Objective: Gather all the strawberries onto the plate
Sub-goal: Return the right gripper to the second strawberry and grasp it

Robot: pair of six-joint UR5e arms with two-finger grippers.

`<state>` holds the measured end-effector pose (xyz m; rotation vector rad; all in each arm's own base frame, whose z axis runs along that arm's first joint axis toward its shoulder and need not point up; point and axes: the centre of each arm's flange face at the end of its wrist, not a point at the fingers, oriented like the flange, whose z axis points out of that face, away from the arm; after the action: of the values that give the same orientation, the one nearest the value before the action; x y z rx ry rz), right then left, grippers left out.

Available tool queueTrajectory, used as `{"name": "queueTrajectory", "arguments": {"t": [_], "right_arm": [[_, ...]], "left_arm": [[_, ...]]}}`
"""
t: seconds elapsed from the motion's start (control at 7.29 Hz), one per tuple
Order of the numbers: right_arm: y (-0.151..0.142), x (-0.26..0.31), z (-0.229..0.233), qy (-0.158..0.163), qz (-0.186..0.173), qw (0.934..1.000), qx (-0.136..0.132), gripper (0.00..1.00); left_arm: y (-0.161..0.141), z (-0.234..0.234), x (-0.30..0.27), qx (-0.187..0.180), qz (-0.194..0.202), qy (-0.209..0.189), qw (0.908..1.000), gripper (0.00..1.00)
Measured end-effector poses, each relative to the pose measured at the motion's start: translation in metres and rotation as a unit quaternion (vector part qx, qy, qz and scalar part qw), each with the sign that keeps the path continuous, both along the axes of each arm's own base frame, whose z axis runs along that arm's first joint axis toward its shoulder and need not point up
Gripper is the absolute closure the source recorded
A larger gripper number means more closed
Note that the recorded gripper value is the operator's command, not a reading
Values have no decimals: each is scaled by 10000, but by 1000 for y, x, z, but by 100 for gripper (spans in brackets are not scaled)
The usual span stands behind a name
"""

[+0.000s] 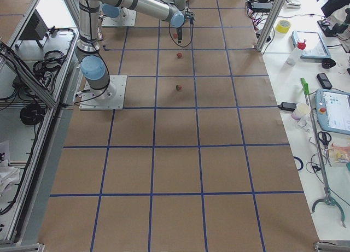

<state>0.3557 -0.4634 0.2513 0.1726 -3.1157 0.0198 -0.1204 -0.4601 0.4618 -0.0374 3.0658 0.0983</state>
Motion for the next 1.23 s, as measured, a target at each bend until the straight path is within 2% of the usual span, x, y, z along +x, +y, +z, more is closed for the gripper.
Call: {"name": "queueTrajectory", "arguments": {"t": [0.14, 0.27, 0.55, 0.96, 1.1, 1.23], "right_arm": [[-7, -32, 0, 29, 163, 9998, 72, 0], [-8, -50, -12, 47, 14, 9999, 156, 0], [-10, -59, -47, 94, -621, 9976, 294, 0], [-8, -60, -71, 103, -650, 9974, 310, 0], [-2, -63, -80, 106, -592, 9977, 302, 5], [2, -65, -86, 86, -513, 9983, 249, 18]], "left_arm": [[-1, 3, -1, -66, 11, 22, 10000, 0], [-1, 5, -4, -112, 8, 89, 9999, 0], [0, 5, -8, -160, 5, 255, 9995, 0], [3, 7, -8, -172, -47, 289, 9994, 0], [2, 9, -8, -194, -52, 290, 9994, 0], [2, 10, -7, -221, -49, 292, 9993, 0]]}}
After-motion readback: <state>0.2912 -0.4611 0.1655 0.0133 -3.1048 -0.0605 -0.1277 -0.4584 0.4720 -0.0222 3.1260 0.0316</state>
